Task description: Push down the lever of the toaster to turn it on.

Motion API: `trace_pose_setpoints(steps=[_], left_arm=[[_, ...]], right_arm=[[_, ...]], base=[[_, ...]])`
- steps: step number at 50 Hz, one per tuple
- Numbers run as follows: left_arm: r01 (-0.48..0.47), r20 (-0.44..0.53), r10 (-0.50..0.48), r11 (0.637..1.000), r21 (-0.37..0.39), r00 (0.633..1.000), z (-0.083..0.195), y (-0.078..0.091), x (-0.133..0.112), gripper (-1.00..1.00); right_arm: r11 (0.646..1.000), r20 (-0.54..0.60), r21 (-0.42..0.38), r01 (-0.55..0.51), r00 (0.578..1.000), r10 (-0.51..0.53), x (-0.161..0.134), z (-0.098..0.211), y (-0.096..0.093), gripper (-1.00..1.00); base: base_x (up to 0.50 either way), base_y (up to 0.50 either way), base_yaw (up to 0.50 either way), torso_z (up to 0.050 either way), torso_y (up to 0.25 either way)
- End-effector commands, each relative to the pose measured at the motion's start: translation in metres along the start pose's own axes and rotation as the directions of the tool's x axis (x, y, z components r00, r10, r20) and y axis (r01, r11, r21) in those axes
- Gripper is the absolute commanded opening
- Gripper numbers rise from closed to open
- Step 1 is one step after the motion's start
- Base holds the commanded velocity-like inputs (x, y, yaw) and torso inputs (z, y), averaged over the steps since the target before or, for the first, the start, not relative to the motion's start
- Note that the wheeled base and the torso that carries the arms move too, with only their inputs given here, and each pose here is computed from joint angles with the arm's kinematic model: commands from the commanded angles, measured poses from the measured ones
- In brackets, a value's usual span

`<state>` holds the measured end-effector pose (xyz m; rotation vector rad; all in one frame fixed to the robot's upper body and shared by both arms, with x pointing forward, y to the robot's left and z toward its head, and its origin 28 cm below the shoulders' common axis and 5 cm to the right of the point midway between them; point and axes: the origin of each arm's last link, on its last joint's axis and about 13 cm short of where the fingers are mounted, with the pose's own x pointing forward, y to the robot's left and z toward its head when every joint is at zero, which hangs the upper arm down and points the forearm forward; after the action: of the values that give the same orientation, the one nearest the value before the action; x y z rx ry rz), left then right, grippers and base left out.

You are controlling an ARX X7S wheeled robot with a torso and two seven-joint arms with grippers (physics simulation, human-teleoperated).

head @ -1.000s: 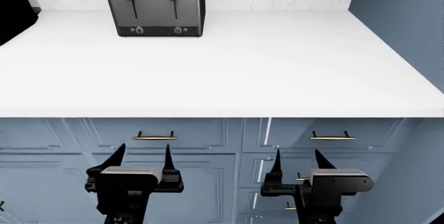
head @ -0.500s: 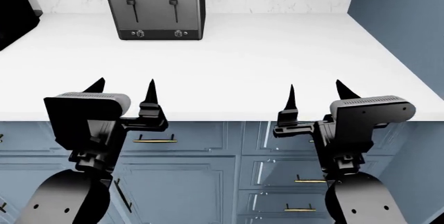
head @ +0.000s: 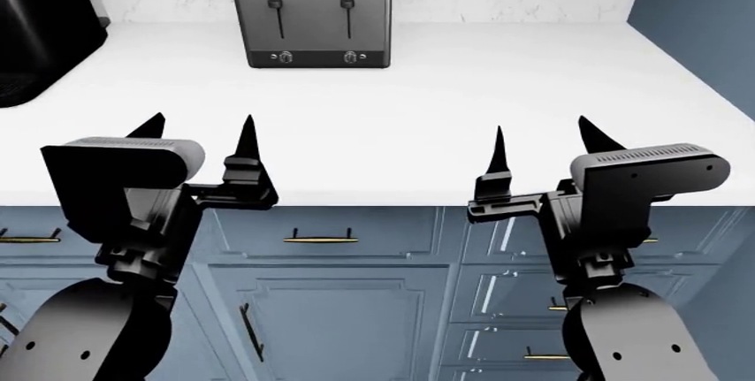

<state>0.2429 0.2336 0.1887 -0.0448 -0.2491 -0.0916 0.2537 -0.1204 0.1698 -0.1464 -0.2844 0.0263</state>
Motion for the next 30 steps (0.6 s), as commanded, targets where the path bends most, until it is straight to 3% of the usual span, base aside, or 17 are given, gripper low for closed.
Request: trace_pose_setpoints(steps=[1,30], left_arm=[[0.004,0.003,-0.004,1.000,-0.001,1.000,0.0019,-0.0010,-0.0032,1.00],[0.002,0.011,-0.002,1.000,-0.011,1.000,0.0033,0.0003,-0.0045,1.00]], right_arm=[[1.000,-0.004,0.012,0.008,1.000,-0.008,-0.0017,-0.0009,0.0007,1.00],[1.000,-0.011,0.011,-0.002,1.000,0.002,-0.0040,0.0003,0.0017,1.00]], base=[[0.06,0.00,0.00,0.000,0.000],[0.30,0.00,0.00,0.000,0.000]])
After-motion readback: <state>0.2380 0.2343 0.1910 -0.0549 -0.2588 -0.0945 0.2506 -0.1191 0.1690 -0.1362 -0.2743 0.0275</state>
